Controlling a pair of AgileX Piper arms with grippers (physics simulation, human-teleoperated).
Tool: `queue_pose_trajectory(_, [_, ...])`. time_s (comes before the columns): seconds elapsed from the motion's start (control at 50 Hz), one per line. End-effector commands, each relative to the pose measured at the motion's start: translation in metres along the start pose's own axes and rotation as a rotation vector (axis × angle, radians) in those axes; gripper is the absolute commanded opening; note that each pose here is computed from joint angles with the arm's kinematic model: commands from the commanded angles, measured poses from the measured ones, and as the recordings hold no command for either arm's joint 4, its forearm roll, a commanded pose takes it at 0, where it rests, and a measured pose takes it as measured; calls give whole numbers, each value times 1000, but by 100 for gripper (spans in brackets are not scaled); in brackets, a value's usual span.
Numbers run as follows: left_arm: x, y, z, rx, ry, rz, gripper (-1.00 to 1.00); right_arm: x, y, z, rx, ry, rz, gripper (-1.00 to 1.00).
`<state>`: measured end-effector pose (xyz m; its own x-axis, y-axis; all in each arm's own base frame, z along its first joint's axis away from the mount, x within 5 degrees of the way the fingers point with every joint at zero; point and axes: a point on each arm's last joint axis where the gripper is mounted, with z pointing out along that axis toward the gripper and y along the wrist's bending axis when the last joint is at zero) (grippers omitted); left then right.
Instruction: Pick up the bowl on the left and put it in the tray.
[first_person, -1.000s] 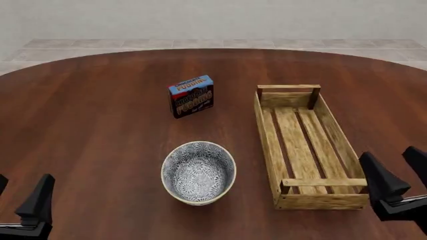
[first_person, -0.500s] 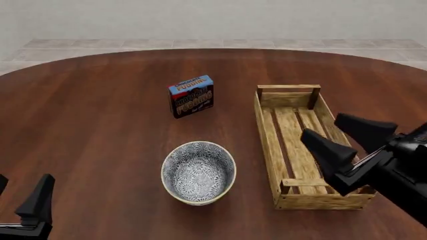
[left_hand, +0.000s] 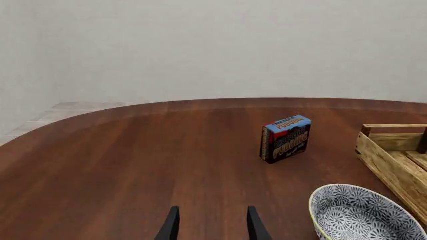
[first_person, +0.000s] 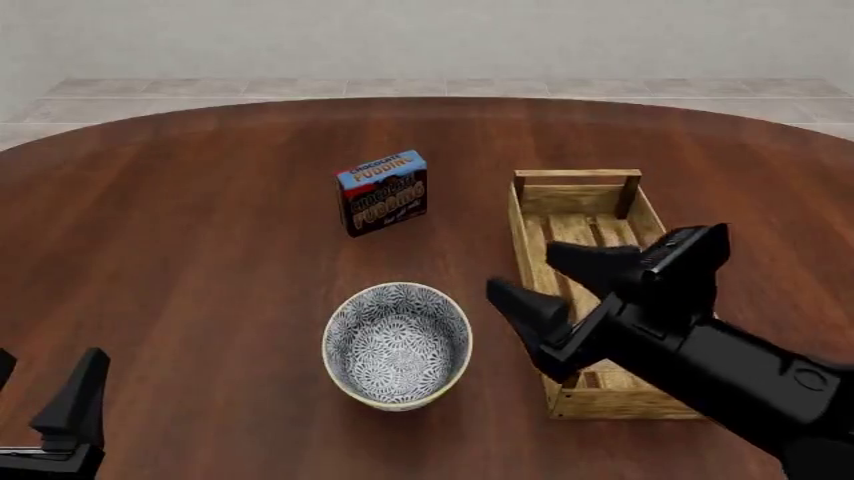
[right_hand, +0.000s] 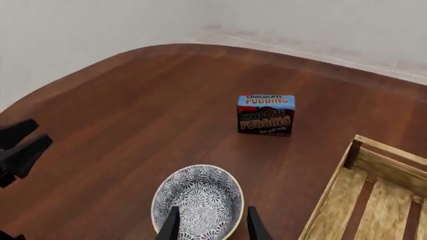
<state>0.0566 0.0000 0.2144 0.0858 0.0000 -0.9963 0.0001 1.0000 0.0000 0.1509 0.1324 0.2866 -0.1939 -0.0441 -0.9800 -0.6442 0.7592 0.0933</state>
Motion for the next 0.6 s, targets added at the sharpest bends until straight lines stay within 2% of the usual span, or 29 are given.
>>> queue_pose_trajectory(0.02, [0,0,0,0,0,0,100,14,1,26,-7,44,7,100])
queue_pose_trajectory(0.32, [0,0,0,0,0,0,100,39,-9,51,31,79,63,100])
queue_pose_trajectory(0.6, [0,0,0,0,0,0,100,58,-10,74,34,123,79,100])
